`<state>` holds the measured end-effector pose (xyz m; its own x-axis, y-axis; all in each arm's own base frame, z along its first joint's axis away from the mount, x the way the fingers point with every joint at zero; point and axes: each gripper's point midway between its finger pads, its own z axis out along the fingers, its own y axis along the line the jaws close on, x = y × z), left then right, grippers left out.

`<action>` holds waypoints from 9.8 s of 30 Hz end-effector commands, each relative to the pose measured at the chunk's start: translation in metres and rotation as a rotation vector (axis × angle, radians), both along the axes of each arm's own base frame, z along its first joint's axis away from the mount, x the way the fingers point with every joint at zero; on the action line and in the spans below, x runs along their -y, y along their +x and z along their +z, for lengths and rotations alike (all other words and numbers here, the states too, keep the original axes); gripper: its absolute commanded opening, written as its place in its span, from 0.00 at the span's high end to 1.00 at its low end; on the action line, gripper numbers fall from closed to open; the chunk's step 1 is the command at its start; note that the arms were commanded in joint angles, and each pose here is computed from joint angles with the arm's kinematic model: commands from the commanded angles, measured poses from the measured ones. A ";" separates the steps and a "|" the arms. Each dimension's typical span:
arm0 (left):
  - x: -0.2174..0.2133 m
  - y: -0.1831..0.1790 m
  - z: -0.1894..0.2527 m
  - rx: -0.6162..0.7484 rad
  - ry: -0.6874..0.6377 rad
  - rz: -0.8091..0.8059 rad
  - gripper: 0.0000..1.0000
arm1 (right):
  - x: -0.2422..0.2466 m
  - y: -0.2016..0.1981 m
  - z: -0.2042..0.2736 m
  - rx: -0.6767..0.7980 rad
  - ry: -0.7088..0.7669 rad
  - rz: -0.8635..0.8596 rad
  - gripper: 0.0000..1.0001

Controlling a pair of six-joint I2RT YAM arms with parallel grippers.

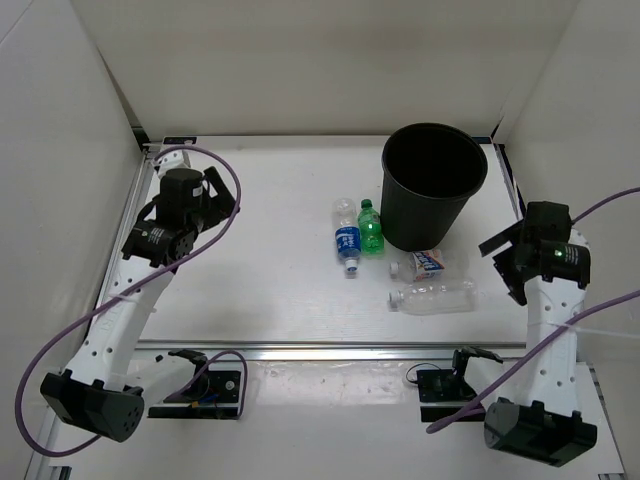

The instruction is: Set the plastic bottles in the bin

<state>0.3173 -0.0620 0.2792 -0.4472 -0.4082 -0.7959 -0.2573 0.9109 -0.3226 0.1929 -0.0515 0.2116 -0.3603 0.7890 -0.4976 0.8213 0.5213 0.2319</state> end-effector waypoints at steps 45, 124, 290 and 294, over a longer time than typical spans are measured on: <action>-0.048 -0.041 -0.060 -0.124 0.076 0.267 0.00 | -0.065 -0.014 -0.079 -0.253 0.443 0.022 0.48; -0.012 -0.018 -0.112 -0.320 0.024 0.107 0.00 | -0.045 0.129 -0.170 -0.360 0.708 -0.181 0.00; 0.336 0.145 -0.157 -0.255 -0.591 -0.936 0.00 | -0.023 -0.022 0.070 0.096 -0.220 0.379 0.01; 0.347 0.134 -0.177 -0.310 -0.599 -0.947 0.00 | -0.023 -0.020 0.068 0.084 -0.223 0.387 0.01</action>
<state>0.4600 -0.3947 0.0911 -0.9108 -0.1076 -0.3986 0.2817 0.5438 -0.7906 0.1724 -0.0237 0.2699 -0.5729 0.4941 -0.6540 0.5420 0.8269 0.1499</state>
